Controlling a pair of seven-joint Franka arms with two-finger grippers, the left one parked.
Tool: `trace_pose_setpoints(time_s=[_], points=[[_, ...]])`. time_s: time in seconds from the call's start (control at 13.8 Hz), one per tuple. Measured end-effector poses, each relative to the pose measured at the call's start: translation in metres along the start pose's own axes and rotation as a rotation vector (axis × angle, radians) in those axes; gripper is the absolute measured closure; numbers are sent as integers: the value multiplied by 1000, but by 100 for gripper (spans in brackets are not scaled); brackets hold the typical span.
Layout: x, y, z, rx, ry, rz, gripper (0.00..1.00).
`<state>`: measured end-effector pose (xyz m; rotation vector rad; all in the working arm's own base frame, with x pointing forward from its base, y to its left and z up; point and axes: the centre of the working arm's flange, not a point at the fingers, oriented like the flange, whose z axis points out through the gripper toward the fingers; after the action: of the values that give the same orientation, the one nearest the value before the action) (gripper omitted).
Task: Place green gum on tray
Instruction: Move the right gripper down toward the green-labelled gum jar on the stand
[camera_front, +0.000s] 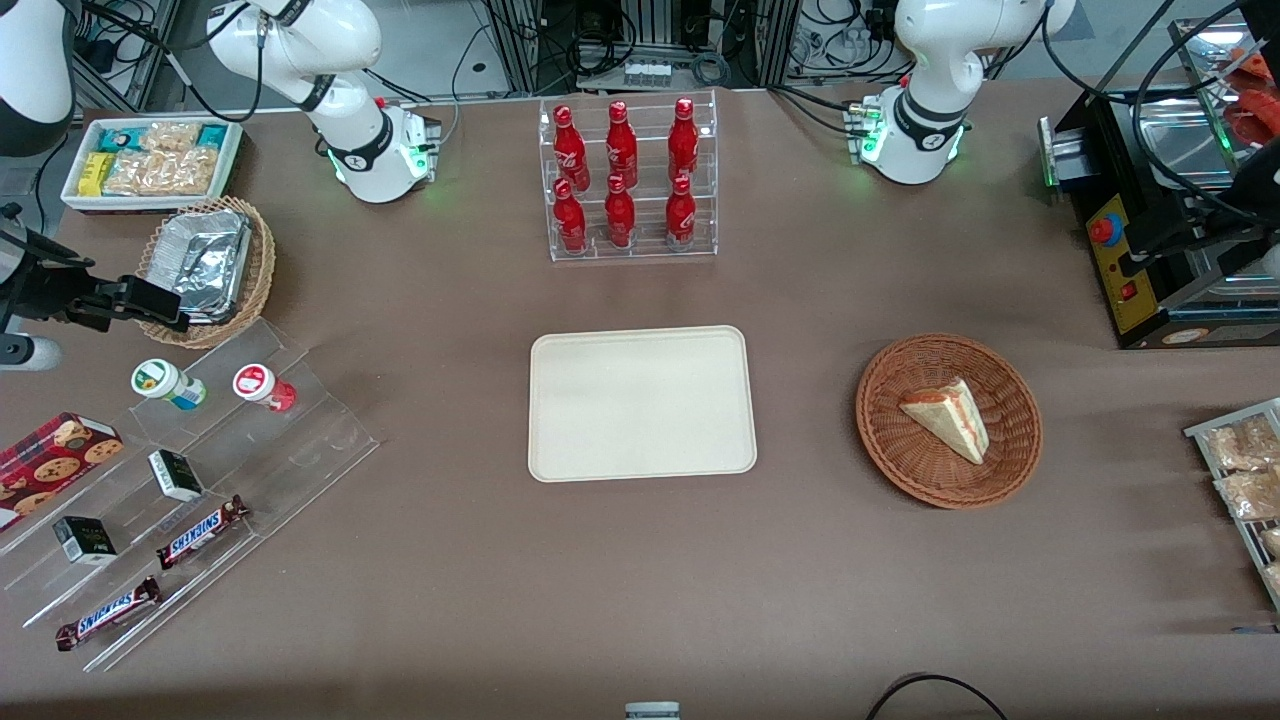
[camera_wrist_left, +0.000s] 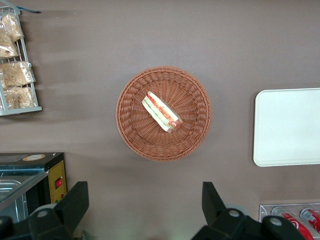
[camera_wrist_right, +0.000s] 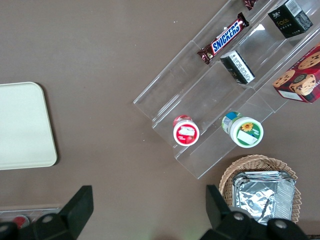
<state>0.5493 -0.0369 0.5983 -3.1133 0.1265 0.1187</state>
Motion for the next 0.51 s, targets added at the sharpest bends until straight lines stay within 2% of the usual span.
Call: trace_pose_setpoints(time_s=[0.29,0.51], points=[[1,1,2,0,-3,1,0],[9,8,25,0,-15,-24,0]])
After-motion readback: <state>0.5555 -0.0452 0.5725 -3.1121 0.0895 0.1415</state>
